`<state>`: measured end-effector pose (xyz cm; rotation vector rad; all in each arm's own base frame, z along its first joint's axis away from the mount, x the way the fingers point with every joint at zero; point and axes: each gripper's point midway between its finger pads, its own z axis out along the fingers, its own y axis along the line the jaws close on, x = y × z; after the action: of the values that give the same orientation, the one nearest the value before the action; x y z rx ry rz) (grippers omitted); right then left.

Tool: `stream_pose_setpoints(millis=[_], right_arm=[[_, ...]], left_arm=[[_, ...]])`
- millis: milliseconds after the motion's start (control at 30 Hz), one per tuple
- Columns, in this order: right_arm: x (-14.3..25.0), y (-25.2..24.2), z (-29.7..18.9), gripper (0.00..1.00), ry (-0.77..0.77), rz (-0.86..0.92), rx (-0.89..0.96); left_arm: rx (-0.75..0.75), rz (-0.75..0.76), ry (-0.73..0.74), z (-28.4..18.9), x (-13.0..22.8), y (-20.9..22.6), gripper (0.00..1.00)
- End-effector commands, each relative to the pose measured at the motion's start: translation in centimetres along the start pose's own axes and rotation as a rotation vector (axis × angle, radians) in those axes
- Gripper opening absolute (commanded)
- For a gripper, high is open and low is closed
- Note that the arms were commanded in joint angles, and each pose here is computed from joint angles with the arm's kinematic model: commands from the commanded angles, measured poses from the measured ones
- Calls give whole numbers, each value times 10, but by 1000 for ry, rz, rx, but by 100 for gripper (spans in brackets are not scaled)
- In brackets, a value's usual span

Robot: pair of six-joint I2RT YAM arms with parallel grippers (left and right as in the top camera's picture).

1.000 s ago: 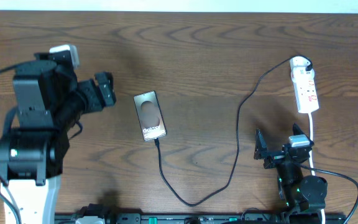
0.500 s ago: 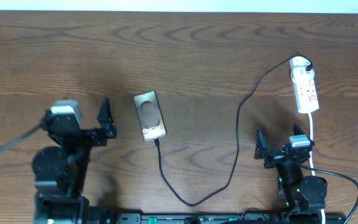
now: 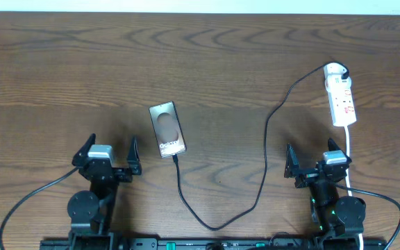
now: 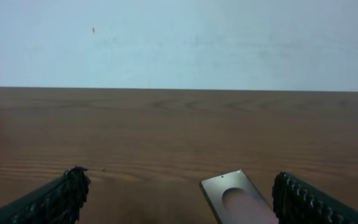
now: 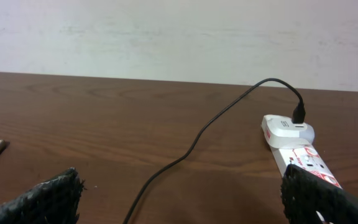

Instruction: Plug charger to phone and switch on socket

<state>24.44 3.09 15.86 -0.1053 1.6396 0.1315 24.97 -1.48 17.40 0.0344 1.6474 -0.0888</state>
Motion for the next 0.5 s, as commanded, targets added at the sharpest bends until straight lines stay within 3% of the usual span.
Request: stream_pose_setpoints(millis=[0,467], right_arm=[[1,1,0,99,0,12,0],[1,1,0,99,0,12,0]], left_arm=[[-2,27,-20,-1,8,1,96],[-3,20,71,-3,36,2,96]])
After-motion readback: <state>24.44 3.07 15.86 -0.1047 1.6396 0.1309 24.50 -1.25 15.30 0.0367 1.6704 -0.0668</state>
